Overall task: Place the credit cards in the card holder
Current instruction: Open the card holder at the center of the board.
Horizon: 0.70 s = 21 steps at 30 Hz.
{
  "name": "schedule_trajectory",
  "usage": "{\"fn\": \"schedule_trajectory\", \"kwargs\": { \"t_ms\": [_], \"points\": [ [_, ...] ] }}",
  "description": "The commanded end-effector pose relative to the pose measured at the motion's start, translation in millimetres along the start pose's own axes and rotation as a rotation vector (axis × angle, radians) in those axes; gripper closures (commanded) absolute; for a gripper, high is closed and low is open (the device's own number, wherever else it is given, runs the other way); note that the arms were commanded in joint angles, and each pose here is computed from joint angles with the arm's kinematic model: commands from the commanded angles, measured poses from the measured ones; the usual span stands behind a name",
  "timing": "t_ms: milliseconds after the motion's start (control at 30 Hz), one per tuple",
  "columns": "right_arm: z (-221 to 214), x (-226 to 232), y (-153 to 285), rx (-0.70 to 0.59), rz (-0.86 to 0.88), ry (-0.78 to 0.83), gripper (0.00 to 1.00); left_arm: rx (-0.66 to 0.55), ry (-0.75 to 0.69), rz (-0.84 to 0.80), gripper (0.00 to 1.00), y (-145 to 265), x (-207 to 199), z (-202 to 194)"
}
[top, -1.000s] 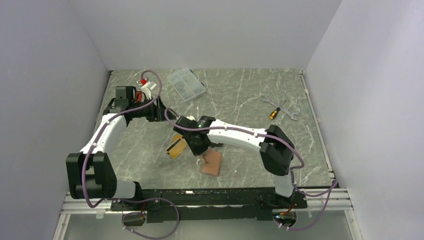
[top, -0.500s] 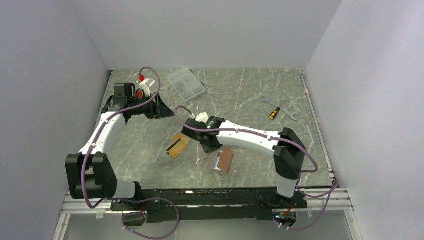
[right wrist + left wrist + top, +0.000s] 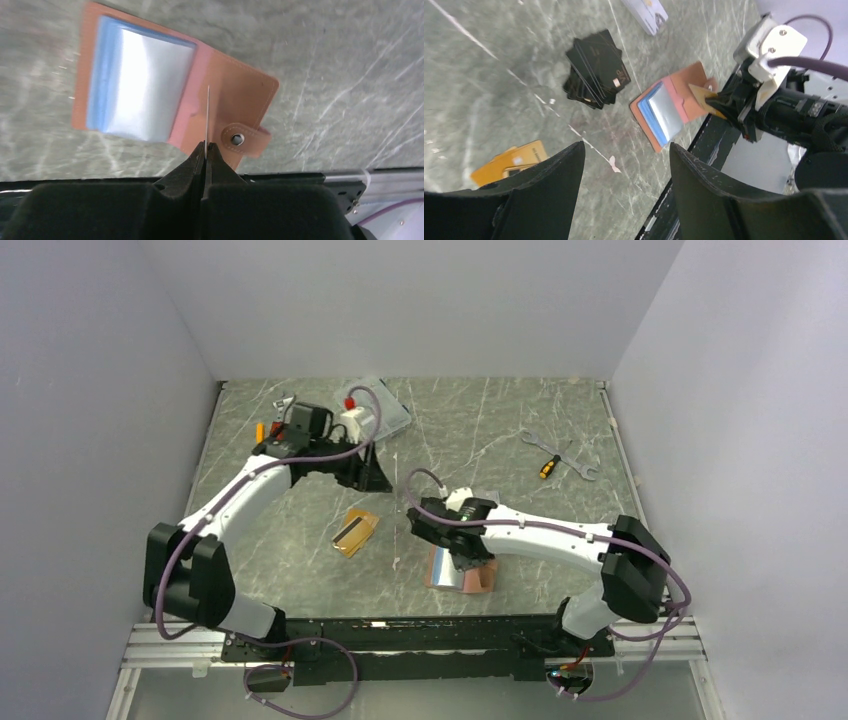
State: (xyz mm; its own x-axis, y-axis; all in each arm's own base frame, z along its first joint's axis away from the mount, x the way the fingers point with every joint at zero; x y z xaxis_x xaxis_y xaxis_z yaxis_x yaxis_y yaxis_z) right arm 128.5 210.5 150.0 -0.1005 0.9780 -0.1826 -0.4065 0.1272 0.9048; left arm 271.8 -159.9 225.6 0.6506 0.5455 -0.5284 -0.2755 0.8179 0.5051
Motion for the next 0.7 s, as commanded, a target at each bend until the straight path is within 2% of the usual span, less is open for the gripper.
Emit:
{"fn": "schedule_trajectory", "kwargs": {
  "t_ms": [0, 367, 667],
  "points": [
    [-19.0, -12.3, -8.7, 0.036, 0.014, -0.131, 1.00, 0.097, -0.047, 0.005, 0.32, -27.6, -10.6, -7.2],
    [-57.9, -29.3, -42.2, 0.125, 0.017, -0.244, 1.00, 0.324, -0.029, -0.146, 0.31, -93.4, -44.5, -48.7],
    [-60.4, -42.4, -51.1, 0.150, 0.030, -0.310, 1.00, 0.476, 0.004, -0.237, 0.32, -125.7, -63.1, -88.6]
  ]
}}
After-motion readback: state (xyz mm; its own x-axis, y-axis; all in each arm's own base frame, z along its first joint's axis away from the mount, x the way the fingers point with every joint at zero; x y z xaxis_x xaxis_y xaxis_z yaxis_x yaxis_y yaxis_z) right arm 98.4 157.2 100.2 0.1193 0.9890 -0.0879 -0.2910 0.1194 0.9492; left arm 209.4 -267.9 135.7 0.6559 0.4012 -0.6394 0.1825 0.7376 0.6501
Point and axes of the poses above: each gripper's point midway between its finger pads, its own y axis back along the fingers, its own x axis along the line the jaws close on, z = x × y, the point moved 7 cm from there along y, back along the fingers, and after that the axes turned 5 degrees about -y, right-handed, at the moved point
